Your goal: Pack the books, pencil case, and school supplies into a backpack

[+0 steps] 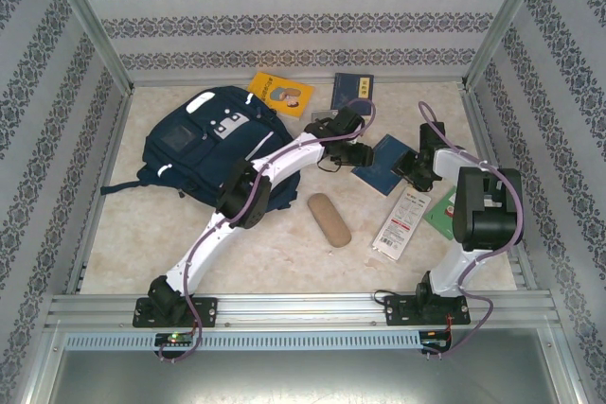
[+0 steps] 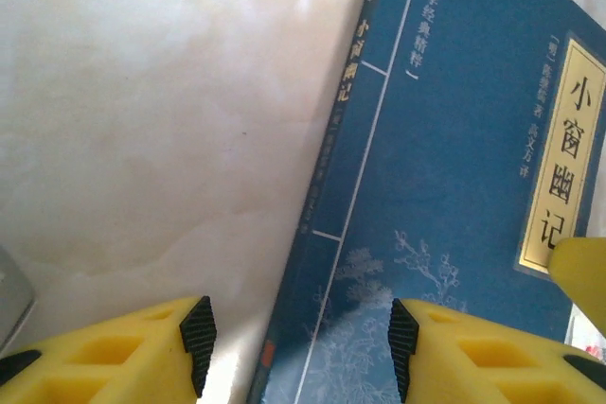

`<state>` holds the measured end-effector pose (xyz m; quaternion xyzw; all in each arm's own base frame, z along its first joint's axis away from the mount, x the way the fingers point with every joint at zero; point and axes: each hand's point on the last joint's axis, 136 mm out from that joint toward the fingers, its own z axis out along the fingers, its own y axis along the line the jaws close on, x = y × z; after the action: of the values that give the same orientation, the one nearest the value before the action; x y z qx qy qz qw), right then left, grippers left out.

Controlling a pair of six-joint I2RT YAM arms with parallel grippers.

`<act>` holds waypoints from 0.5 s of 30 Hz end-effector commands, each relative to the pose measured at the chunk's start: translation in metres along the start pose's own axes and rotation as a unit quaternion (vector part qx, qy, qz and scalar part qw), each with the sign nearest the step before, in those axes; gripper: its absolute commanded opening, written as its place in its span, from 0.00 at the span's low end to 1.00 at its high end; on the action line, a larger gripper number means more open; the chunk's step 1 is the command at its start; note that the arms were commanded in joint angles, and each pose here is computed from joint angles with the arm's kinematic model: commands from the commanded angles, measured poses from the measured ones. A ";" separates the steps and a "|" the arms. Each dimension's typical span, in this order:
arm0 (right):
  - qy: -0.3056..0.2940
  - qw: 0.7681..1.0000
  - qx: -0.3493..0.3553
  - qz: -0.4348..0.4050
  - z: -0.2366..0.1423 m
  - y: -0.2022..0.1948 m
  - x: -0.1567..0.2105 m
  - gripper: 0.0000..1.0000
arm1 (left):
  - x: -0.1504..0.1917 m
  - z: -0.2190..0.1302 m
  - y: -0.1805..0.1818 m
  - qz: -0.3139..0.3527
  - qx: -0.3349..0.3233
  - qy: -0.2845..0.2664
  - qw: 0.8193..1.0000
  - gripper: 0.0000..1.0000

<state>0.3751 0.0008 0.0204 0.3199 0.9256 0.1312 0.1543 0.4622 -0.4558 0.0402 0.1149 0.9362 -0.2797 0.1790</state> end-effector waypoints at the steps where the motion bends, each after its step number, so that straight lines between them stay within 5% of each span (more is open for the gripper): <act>1: 0.000 1.000 -0.025 -0.015 0.008 0.012 -0.007 0.50 | 0.002 0.009 0.007 0.001 -0.026 -0.006 1.000 0.56; 15: 0.008 0.993 -0.094 -0.071 0.000 0.065 0.002 0.47 | 0.025 0.006 -0.032 -0.001 0.062 0.052 0.997 0.50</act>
<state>0.3909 0.0252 0.0244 0.2770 0.9342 0.1565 0.1616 0.4589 -0.4619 0.0403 0.1171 0.9339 -0.2948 0.1649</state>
